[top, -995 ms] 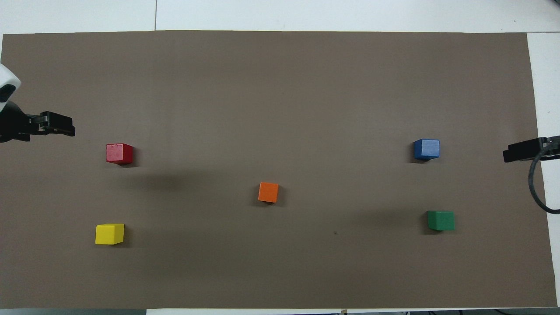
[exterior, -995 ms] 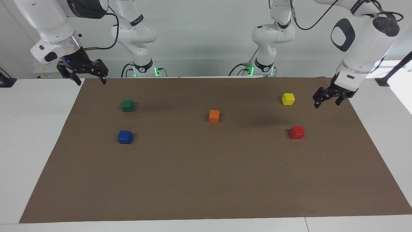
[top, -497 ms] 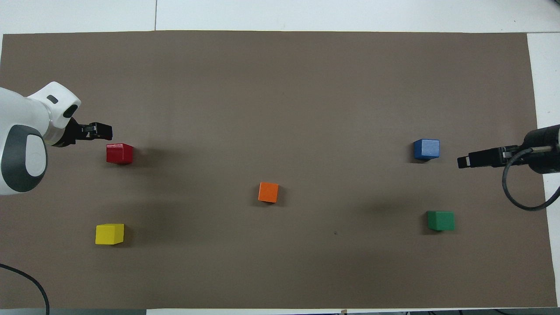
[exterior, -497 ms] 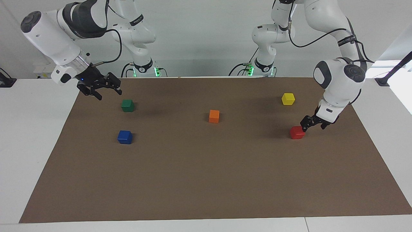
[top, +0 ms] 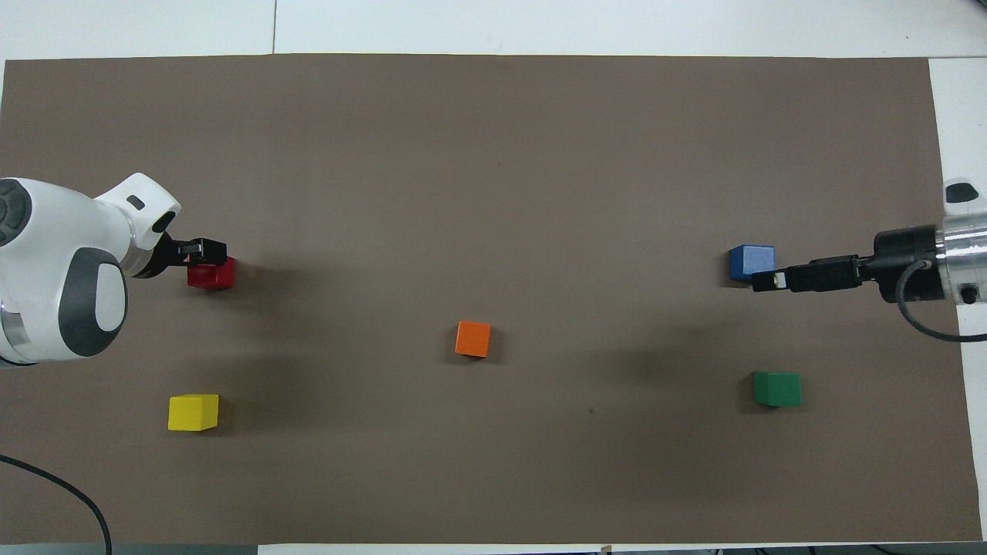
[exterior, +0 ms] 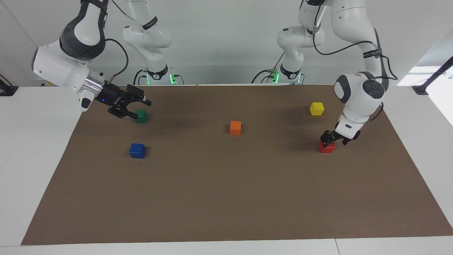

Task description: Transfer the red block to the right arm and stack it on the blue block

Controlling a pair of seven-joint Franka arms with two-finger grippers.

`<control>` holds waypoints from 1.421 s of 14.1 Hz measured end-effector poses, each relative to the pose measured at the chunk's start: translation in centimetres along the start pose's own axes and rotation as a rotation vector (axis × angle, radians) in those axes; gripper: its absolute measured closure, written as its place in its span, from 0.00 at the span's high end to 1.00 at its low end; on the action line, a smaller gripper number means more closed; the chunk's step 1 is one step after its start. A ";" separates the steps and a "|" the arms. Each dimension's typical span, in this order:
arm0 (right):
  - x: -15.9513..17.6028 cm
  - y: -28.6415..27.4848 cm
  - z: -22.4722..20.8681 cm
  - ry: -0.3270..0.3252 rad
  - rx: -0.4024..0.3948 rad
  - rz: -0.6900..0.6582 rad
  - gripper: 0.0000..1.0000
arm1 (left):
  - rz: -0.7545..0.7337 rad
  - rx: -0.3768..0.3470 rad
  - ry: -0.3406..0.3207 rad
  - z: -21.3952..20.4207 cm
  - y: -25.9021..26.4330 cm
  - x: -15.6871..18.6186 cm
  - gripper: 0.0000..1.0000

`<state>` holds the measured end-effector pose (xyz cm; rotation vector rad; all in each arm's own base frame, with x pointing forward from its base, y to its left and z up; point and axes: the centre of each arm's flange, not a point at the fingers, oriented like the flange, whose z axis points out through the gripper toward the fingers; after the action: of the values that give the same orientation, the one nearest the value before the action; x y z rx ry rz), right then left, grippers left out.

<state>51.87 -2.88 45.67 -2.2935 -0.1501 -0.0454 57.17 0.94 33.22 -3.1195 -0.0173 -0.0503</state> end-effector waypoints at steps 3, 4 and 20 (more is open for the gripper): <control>-0.5 0.1 2.4 -0.021 0.163 0.005 1.00 | -0.008 0.000 -0.015 1.9 0.1 -0.5 1.00; -0.6 -0.2 2.9 -0.028 0.225 0.008 1.00 | -0.037 -0.001 -0.013 2.4 0.3 -0.4 0.91; -0.5 -1.9 17.9 0.008 1.150 0.015 1.00 | -0.999 -0.393 -0.456 -27.8 22.0 -4.3 0.54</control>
<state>50.87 11.66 35.11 -1.1459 -0.1095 0.0350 52.26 -21.66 60.37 -2.9942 -1.7009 0.6995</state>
